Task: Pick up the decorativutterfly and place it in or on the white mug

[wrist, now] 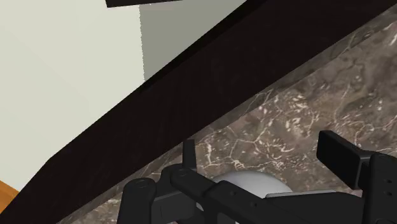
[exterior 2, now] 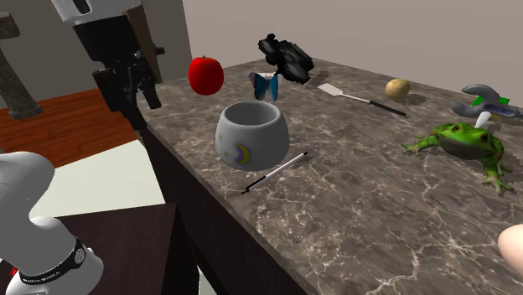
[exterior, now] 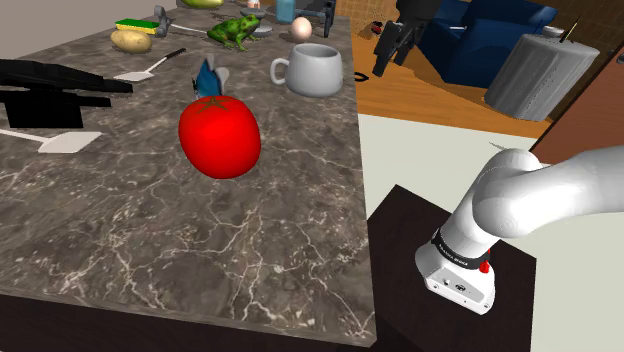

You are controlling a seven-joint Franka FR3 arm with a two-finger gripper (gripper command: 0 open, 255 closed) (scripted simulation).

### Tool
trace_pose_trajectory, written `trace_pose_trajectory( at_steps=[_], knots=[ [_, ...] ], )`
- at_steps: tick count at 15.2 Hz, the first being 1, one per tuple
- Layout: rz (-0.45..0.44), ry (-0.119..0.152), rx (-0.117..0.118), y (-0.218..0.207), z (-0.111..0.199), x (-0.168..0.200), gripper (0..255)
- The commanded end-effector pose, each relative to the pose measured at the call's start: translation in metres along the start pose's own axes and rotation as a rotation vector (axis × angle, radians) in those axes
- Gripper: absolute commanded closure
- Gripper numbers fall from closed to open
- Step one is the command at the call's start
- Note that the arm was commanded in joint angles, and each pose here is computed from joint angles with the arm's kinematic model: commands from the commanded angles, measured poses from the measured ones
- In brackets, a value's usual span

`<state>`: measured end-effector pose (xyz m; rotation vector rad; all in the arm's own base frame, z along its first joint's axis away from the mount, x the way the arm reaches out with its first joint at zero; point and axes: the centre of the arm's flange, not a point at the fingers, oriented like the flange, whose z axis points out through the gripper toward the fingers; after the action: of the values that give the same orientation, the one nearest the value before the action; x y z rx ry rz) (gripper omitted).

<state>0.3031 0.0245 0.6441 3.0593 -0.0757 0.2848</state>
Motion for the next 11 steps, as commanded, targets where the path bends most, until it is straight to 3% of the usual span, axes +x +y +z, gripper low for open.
trace_pose_trajectory(
  at_steps=[1, 11],
  knots=[
    [0.0, 0.0, 0.0, 0.0, 0.0, 0.0, 0],
    [0.018, 0.192, 0.087, -0.081, 0.037, 0.056, 0]
  ],
)
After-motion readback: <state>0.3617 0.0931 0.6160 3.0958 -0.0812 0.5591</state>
